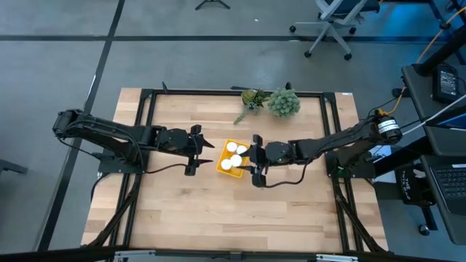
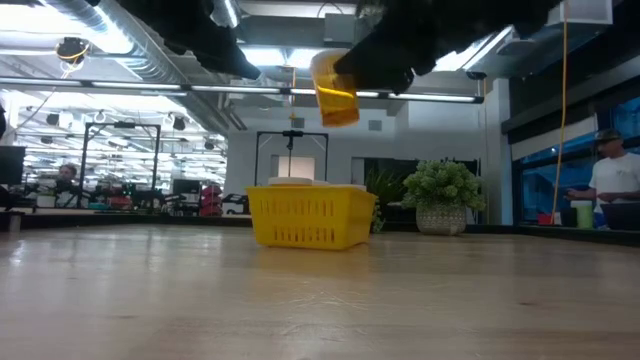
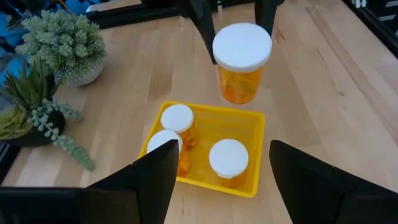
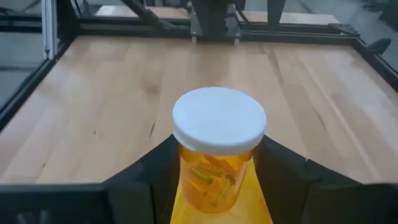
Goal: Pick and place pill bottles into a basket
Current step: Put the orange pill bottle into the yellow bin
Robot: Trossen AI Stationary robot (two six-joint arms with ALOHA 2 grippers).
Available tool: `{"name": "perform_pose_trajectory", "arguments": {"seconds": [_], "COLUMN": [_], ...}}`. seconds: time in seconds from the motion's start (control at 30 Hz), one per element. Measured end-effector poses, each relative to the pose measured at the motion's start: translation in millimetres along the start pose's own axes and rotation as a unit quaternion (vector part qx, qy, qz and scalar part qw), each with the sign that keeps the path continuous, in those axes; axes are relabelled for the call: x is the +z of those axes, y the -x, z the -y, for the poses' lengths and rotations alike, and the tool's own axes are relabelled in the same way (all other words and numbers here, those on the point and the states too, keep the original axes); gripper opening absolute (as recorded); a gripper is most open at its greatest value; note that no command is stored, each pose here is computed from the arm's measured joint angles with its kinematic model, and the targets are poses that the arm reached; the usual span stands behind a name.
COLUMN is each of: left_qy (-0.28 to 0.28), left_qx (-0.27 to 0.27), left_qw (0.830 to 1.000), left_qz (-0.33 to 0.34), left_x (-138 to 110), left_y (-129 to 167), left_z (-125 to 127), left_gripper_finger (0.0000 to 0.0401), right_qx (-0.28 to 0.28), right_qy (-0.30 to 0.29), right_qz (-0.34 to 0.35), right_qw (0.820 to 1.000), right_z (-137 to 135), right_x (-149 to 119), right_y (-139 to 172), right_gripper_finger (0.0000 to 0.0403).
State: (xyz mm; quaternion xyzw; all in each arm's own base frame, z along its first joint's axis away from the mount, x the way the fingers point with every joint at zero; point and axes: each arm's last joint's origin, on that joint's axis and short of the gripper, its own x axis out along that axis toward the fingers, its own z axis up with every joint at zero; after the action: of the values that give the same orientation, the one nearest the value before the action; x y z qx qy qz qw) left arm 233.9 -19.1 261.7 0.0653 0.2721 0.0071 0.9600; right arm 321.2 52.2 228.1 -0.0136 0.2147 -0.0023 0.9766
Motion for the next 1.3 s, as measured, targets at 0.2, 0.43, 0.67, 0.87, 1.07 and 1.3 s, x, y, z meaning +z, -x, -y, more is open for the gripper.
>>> {"name": "perform_pose_trajectory", "arguments": {"seconds": [0.2,0.43,0.67,0.87,1.07,1.3], "left_qy": [0.004,0.012,0.016,0.016,0.016,0.016], "left_qx": [0.0,0.0,0.0,0.0,0.0,0.0], "left_qw": [1.0,1.0,1.0,1.0,1.0,1.0], "left_qz": [0.001,0.0,0.0,-0.001,0.0,-0.001], "left_x": [0,0,0,0,0,0], "left_y": [0,0,0,0,0,0], "left_z": [0,0,0,0,0,0], "left_gripper_finger": [0.0246,0.0246,0.0246,0.0246,0.0246,0.0246], "right_qx": [0.0,0.0,-0.013,-0.037,-0.037,-0.062], "right_qy": [-0.009,-0.017,-0.013,-0.014,-0.015,-0.013], "right_qz": [0.042,0.037,0.023,0.015,0.009,0.004], "right_qw": [0.999,0.999,1.0,0.999,0.999,0.998], "right_z": [1,1,0,1,0,1], "right_x": [-15,-25,-37,-42,-51,-58], "right_y": [1,-3,-17,-22,-31,-37], "right_gripper_finger": [0.0187,0.0187,0.0187,0.0187,0.0187,0.0187]}}
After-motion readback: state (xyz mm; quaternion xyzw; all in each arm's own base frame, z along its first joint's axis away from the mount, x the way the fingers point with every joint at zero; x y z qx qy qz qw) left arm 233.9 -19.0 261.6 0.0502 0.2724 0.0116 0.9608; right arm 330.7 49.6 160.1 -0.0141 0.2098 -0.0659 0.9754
